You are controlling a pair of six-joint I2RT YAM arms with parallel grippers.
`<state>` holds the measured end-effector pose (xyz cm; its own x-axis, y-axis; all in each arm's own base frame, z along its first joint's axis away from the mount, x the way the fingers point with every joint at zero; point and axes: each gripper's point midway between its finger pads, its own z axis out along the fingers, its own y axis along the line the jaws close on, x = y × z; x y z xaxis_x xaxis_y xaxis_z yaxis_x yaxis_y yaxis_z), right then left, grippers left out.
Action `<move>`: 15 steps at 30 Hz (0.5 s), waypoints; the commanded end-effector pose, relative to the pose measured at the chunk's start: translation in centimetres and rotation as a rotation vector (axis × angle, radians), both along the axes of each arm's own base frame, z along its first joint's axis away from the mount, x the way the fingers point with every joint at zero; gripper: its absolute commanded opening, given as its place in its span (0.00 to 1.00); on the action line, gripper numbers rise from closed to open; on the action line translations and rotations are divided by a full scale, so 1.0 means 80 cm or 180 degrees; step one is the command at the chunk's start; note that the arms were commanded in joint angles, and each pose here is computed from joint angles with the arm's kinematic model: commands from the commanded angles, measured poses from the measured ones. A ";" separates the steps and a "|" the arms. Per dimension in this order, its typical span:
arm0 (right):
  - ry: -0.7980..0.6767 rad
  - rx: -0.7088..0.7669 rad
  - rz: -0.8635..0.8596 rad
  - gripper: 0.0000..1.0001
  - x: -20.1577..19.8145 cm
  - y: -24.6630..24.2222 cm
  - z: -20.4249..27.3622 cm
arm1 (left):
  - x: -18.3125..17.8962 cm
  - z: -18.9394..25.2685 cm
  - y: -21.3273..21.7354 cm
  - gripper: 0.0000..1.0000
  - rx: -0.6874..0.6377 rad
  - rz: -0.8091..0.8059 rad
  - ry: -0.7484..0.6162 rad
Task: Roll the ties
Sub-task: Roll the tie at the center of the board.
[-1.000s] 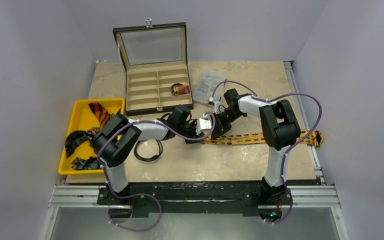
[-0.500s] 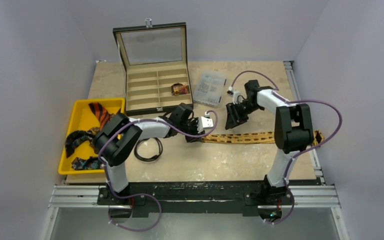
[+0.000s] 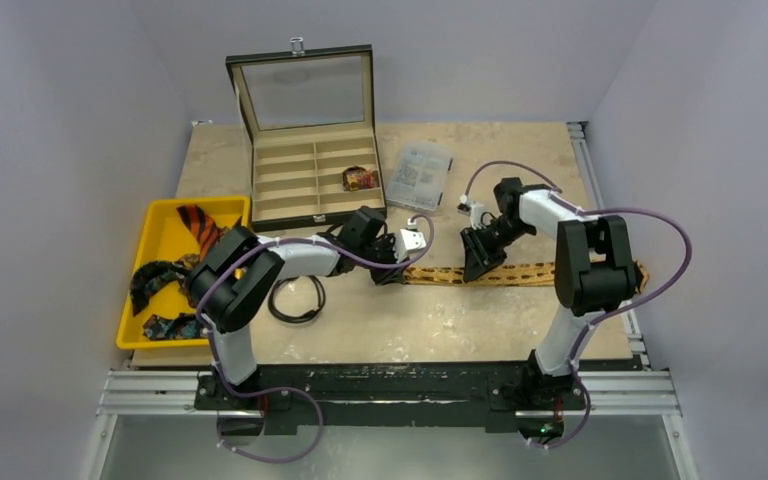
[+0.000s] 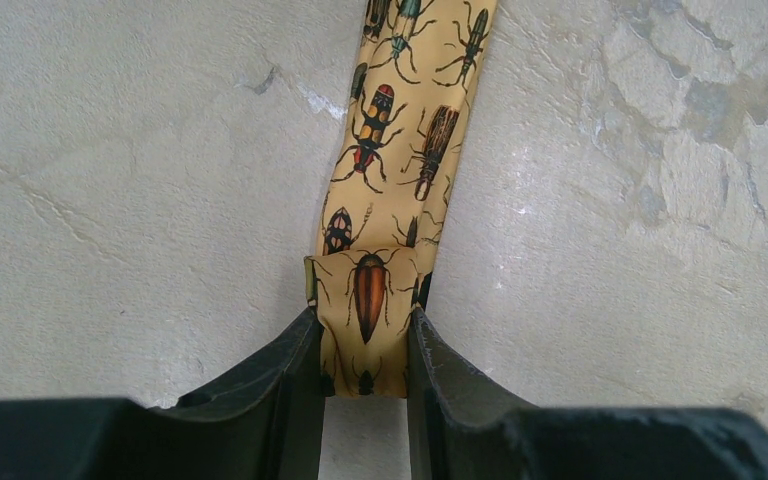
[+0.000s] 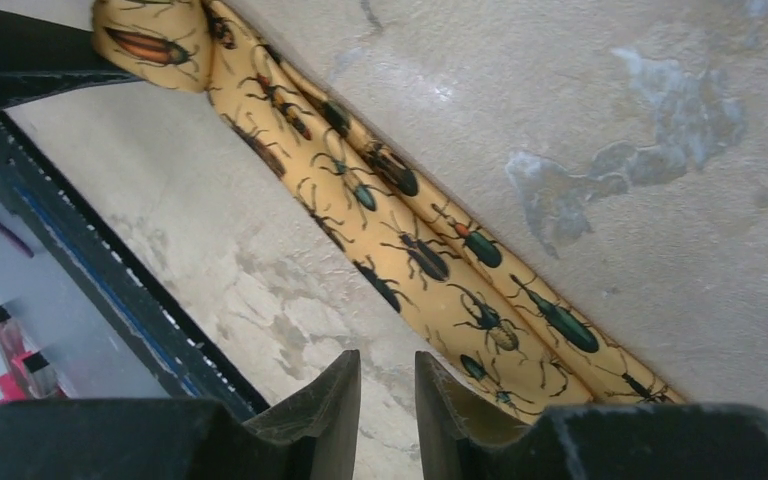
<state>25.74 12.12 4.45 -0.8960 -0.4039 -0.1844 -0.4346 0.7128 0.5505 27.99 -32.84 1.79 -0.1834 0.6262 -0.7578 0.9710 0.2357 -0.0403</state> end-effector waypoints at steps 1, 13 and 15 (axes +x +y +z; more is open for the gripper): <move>-0.0088 -0.0233 0.0118 0.25 0.006 -0.019 -0.020 | -0.033 -0.058 0.056 0.12 0.0615 0.0280 0.0413; -0.0139 -0.0408 0.0237 0.26 0.028 -0.030 -0.047 | -0.040 -0.051 0.049 0.12 0.0509 0.0081 0.0291; -0.0198 -0.0427 0.0246 0.26 0.034 -0.031 -0.044 | -0.042 -0.049 0.047 0.13 0.0507 -0.0006 0.0233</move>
<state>25.96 10.67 1.81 -0.8916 -0.4404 -0.1057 -0.4281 0.7433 0.5141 27.73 -32.72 1.81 -0.1744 0.6133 -0.7703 0.9700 0.2415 -0.0272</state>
